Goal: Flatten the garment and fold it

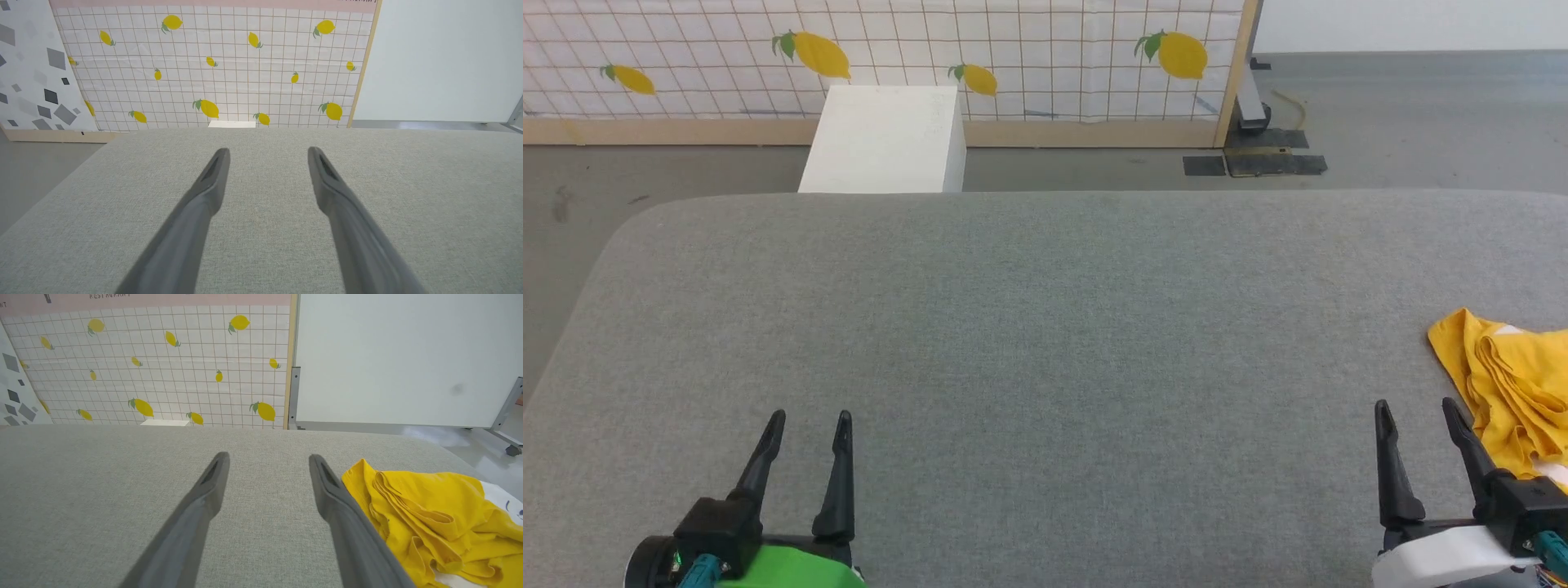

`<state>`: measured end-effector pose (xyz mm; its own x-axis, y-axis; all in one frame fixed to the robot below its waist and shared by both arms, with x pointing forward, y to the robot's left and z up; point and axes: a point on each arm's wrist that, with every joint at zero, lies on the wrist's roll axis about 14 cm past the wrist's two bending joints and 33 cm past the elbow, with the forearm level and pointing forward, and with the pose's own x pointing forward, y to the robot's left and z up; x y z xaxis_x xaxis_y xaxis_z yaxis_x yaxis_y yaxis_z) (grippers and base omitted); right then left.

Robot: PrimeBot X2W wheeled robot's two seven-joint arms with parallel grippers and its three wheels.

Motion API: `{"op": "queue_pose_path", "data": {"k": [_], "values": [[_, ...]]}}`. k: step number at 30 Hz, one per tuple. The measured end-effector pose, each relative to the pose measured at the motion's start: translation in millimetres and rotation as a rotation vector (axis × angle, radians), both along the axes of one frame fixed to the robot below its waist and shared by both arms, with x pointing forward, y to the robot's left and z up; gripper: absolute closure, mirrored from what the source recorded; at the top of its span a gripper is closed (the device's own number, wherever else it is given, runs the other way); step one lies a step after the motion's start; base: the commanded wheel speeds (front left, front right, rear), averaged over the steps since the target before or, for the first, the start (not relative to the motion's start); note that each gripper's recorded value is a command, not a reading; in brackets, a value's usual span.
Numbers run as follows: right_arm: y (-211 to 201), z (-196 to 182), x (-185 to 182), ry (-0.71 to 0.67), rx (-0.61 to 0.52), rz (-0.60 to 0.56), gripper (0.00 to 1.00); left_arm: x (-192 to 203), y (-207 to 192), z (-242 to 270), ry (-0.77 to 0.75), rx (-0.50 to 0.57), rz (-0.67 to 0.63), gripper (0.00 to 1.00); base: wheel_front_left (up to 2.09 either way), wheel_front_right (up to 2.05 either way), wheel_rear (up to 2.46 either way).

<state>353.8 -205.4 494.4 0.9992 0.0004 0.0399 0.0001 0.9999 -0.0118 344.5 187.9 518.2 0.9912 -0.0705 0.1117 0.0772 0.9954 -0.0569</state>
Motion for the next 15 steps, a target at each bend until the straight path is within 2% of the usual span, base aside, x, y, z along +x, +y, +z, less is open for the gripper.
{"op": "queue_pose_path", "data": {"k": [9, 10, 15], "values": [[-4.5, -2.4, -0.8, 0.008, -0.002, -0.014, 0.0, 2.1, -7.2, -8.7, 0.025, 0.016, -0.034, 0.0, 0.0, 0.0, 0.0], [-4.8, -2.5, -0.8, 0.008, -0.002, -0.015, 1.0, 2.2, -7.8, -9.0, 0.026, 0.015, -0.038, 1.0, 0.0, 0.0, 0.0], [-4.9, -2.8, -0.8, 0.009, -0.002, -0.015, 1.0, 2.3, -8.0, -9.2, 0.028, 0.016, -0.039, 1.0, 0.0, 0.0, 0.0]]}}
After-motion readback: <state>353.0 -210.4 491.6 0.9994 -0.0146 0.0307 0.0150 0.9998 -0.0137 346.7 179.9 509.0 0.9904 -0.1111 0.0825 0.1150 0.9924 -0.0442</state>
